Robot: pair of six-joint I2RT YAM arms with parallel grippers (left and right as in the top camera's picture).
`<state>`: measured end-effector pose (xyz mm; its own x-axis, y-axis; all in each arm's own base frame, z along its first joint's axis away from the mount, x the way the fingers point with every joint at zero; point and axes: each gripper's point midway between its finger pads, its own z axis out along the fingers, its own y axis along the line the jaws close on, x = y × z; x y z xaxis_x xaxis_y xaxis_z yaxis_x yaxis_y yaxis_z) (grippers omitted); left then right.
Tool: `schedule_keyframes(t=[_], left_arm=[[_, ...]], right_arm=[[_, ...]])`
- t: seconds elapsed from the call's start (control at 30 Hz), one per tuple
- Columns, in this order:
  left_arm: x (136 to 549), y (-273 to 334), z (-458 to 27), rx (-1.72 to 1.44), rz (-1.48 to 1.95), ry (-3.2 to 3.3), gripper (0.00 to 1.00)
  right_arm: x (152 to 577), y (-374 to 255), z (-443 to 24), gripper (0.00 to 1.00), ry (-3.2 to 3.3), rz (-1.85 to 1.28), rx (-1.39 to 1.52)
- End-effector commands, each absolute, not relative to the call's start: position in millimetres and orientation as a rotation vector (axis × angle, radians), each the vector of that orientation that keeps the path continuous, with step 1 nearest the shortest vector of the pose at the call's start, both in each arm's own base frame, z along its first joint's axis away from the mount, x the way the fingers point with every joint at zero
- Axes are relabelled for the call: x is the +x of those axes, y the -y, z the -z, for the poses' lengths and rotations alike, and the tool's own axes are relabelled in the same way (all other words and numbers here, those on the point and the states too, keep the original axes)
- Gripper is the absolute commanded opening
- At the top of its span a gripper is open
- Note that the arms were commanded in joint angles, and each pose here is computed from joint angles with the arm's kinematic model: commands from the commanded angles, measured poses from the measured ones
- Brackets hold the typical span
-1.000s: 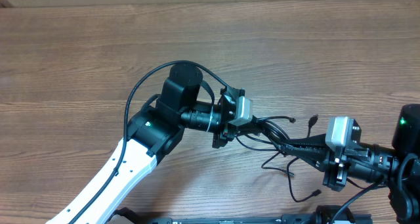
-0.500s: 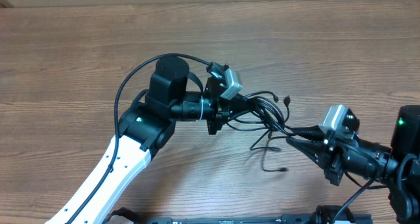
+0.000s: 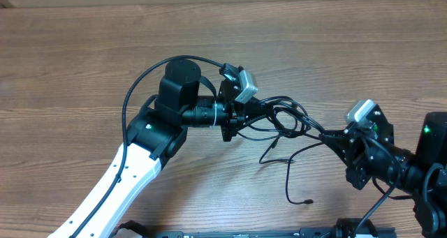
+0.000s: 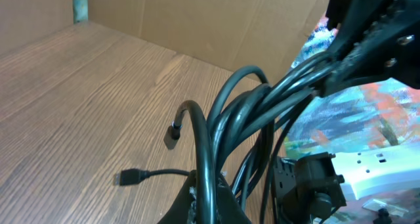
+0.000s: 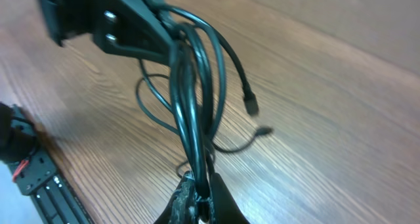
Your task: Untangle cables
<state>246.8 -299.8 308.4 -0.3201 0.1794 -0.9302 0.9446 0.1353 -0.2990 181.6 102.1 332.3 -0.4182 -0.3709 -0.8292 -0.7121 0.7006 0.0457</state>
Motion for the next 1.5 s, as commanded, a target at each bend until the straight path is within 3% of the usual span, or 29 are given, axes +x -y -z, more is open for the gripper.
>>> schedule_keyframes(t=[0.0, 0.9, 0.93, 1.03, 1.1, 1.13, 1.27, 1.47], left_arm=[[247.0, 299.9, -318.3, 1.100, 1.273, -1.616, 0.04], [278.9, 277.9, -336.2, 0.883, 1.314, -1.677, 0.04], [279.0, 277.8, -336.1, 0.883, 1.313, -1.677, 0.04], [279.1, 277.8, -336.1, 0.882, 1.313, -1.677, 0.04], [280.3, 277.5, -335.7, 0.877, 1.306, -1.680, 0.04], [280.7, 277.5, -335.6, 0.878, 1.302, -1.679, 0.04], [287.3, 275.9, -334.4, 0.846, 1.268, -1.692, 0.04], [293.4, 274.6, -335.8, 0.803, 1.253, -1.704, 0.04]], right_arm=[[185.8, -90.4, -326.6, 0.04, -2.112, -0.433, -0.753], [204.2, -75.7, -306.9, 0.04, -2.271, -0.412, -0.602], [204.2, -76.1, -307.2, 0.07, -2.269, -0.415, -0.603], [202.9, -82.6, -310.8, 0.33, -2.245, -0.462, -0.620], [202.4, -86.5, -313.5, 0.68, -2.228, -0.490, -0.630], [202.4, -88.9, -315.4, 0.74, -2.215, -0.506, -0.637], [200.8, -99.4, -323.9, 0.80, -2.162, -0.581, -0.667], [197.3, -106.4, -328.0, 0.81, -2.136, -0.637, -0.687]])
